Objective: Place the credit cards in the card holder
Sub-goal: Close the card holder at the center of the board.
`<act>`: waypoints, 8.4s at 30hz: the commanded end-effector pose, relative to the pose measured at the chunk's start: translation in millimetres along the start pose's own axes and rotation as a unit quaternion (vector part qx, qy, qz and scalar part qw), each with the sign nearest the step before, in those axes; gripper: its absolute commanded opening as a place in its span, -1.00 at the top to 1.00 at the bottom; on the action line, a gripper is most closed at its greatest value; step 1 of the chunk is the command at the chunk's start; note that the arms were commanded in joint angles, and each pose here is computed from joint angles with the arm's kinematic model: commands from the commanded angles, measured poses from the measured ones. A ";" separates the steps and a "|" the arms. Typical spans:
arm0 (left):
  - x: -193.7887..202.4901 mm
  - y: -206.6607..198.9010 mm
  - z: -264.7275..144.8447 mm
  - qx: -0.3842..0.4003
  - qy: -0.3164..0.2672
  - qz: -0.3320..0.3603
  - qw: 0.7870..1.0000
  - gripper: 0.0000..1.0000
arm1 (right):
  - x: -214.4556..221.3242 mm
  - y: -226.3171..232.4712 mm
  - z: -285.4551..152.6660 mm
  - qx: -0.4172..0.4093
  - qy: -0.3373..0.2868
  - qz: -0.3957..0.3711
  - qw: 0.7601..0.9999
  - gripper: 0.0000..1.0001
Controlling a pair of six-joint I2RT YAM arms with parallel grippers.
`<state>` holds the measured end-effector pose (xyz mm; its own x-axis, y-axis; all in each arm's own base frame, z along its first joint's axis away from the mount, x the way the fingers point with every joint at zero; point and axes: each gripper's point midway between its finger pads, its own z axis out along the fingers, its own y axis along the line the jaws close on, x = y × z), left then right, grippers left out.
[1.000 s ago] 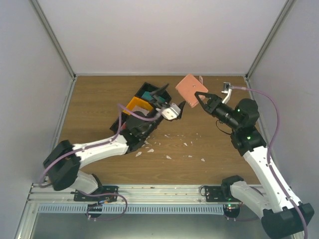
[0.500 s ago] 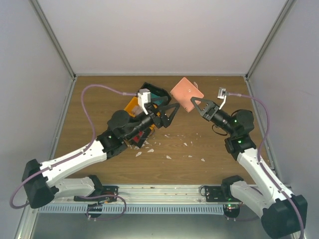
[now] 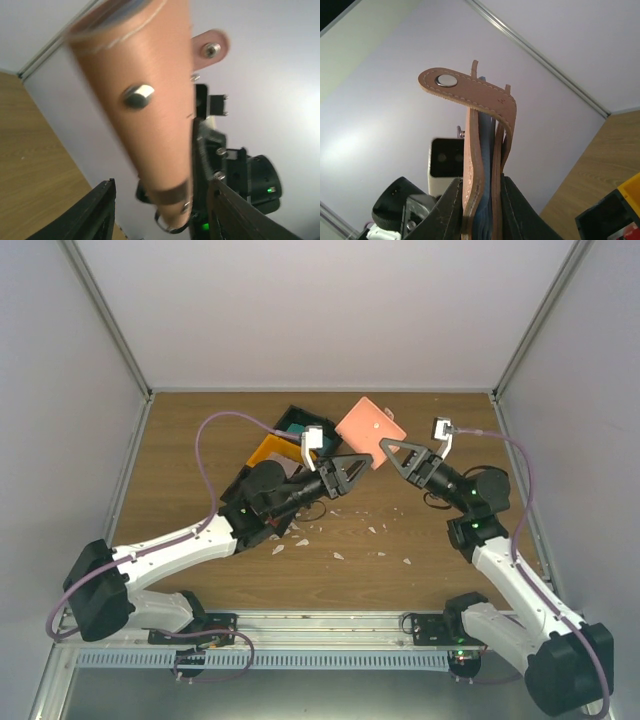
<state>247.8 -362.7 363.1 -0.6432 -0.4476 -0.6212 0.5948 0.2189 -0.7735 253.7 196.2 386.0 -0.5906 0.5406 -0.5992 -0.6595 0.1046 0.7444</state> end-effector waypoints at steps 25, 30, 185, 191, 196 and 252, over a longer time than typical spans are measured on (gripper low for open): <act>117.0 127.6 0.4 -0.082 0.287 -0.001 0.954 1.00 | 51.6 -129.0 -95.1 0.420 0.141 -0.124 0.888 -0.51; 155.9 152.6 7.4 -0.075 0.371 -0.018 0.925 1.00 | 62.9 -165.4 -122.6 0.513 0.199 -0.107 0.828 -0.29; 216.8 289.5 -49.0 -0.318 0.428 0.002 0.846 0.62 | 242.7 -269.1 -151.1 0.523 0.390 0.042 0.757 0.99; 217.4 293.0 -47.6 -0.324 0.422 -0.004 0.846 0.62 | 250.0 -264.9 -155.9 0.513 0.375 0.060 0.770 0.99; 215.5 296.6 -44.1 -0.333 0.412 -0.009 0.848 0.57 | 256.1 -265.0 -166.9 0.515 0.361 0.065 0.775 0.99; 231.3 311.2 -41.6 -0.359 0.394 -0.014 0.846 0.76 | 296.5 -246.3 -196.8 0.476 0.392 0.101 0.781 0.99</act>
<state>269.5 -377.7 22.3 -0.9276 0.1945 -0.3188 0.3546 0.7264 -0.5888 234.7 189.0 30.6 -0.8841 0.1184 -0.4521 -0.1968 0.7832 0.5898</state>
